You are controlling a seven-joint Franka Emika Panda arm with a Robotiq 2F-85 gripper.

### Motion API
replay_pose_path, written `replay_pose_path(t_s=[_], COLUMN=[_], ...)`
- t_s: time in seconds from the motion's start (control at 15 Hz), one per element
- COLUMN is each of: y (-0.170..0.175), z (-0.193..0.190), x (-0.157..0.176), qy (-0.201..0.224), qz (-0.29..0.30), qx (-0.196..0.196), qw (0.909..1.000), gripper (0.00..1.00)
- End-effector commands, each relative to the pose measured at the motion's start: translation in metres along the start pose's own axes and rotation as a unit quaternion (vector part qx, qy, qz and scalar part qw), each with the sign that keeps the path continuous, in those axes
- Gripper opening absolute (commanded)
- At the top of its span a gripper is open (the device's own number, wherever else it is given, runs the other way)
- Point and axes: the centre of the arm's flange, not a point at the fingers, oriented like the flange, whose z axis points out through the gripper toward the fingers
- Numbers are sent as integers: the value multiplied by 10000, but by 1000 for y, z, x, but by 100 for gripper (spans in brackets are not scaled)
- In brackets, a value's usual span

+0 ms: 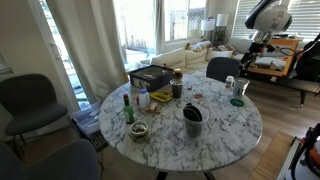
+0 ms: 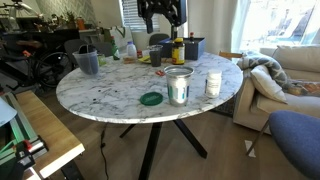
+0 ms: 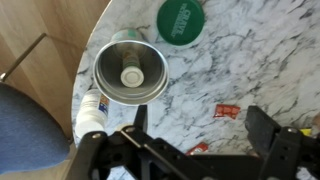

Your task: Remove the small bottle from the silver cup

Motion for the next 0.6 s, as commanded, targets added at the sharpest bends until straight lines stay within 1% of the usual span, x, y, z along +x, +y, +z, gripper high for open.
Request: replay_pose_path(t_s=[0.0, 0.13, 0.27, 0.33, 0.53], y=[8, 20, 25, 27, 33], z=[8, 20, 21, 33, 57], x=[4, 10, 12, 14, 13], qy=[-8, -76, -91, -282, -666], qz=[38, 75, 85, 127, 130], qx=[-114, -216, -248, -474, -598], qw=[9999, 9997, 9996, 9984, 9959], gripper=[100, 100, 100, 100, 100])
